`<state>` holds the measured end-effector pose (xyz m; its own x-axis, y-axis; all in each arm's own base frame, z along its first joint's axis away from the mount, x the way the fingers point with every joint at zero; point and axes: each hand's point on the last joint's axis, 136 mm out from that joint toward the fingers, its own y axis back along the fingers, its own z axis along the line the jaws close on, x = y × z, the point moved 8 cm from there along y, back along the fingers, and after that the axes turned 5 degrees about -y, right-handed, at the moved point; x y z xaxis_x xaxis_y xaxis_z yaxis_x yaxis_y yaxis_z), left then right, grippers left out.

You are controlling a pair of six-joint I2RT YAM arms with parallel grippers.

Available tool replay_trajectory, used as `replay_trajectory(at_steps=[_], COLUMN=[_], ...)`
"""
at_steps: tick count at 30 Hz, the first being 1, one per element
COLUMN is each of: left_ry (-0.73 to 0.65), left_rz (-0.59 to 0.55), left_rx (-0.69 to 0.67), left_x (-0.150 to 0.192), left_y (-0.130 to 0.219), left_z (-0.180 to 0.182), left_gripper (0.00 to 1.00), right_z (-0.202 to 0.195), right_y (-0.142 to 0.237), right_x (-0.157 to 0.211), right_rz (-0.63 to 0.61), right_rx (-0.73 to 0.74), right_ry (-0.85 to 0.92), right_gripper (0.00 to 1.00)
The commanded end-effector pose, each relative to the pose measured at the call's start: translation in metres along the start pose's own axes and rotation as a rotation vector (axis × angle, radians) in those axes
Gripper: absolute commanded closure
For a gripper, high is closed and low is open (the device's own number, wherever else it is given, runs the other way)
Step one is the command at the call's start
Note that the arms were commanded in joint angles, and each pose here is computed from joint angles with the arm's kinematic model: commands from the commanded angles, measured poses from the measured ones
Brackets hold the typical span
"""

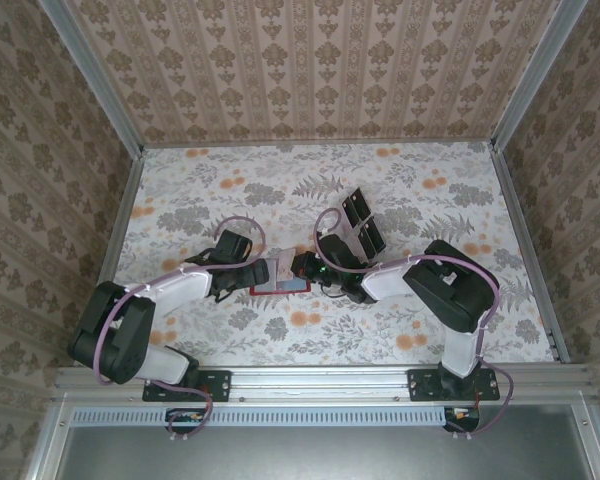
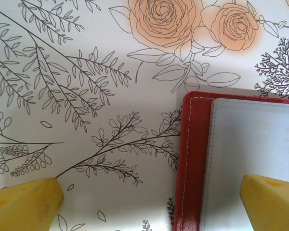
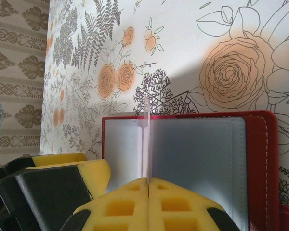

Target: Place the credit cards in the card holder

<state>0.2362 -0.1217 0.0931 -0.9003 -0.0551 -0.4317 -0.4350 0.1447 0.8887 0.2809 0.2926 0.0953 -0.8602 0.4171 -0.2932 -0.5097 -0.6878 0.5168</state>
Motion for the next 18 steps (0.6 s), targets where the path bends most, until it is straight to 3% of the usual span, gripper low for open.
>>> replay_trajectory(at_steps=[1, 18], left_ry=[0.003, 0.001], left_rz=[0.143, 0.145], left_rx=[-0.126, -0.128], left_x=[0.032, 0.033], left_y=[-0.009, -0.009], left_z=[0.022, 0.022], left_gripper=[0.0, 0.0], right_z=[0.002, -0.004], right_y=[0.0, -0.007], right_x=[0.001, 0.012], right_rz=[-0.007, 0.03], right_rx=[-0.024, -0.048], right_ry=[-0.008, -0.047], right_gripper=[1.0, 1.0])
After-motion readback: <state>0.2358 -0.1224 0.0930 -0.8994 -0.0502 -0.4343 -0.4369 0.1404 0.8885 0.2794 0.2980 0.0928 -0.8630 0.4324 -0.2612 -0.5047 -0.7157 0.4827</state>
